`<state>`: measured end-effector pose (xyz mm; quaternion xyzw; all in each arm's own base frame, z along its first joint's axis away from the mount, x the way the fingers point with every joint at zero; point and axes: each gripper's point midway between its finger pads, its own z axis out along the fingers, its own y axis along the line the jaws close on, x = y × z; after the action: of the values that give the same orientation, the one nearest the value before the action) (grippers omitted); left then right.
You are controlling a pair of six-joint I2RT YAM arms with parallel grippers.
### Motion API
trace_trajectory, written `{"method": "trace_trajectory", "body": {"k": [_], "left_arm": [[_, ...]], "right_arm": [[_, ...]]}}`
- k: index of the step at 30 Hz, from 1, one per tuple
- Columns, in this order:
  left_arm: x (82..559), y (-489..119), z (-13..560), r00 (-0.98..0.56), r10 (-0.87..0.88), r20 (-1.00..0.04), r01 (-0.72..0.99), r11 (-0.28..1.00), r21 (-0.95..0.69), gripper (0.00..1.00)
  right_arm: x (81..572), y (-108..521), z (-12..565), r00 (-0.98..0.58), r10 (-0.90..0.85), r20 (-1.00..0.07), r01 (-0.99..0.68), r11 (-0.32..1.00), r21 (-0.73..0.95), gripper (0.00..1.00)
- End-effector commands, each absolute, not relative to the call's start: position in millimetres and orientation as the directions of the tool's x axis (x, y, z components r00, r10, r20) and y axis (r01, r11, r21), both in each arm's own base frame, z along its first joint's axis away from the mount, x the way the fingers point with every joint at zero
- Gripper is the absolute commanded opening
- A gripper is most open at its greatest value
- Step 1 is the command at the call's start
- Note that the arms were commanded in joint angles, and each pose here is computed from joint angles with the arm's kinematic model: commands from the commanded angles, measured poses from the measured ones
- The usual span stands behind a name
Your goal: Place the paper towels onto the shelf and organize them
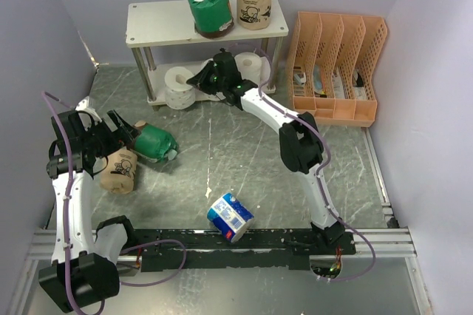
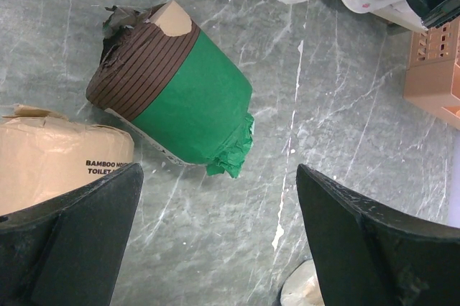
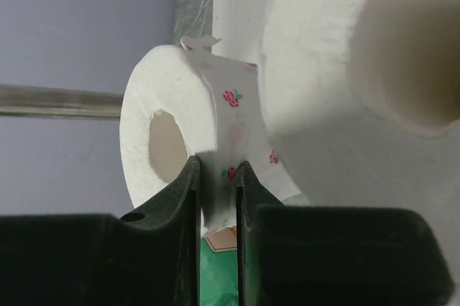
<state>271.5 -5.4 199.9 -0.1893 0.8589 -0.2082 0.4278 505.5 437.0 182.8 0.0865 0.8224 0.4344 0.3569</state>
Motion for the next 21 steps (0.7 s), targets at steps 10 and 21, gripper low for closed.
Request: {"method": "trace_trajectory", "body": {"k": [10,21], "left_arm": [[275,-5,203,-0.547,-0.498,-0.674,-0.121,0.843,-0.524,1.00],[276,-3,202,-0.548,-0.503,-0.668,-0.124,0.839,-0.530,1.00]], "right_arm": [[533,424,200,-0.648,0.652,-0.393,0.053,0.553,0.831,0.00],[556,388,222,-0.433,0.705,-0.562,0.140,0.668,0.731,0.18]]}}
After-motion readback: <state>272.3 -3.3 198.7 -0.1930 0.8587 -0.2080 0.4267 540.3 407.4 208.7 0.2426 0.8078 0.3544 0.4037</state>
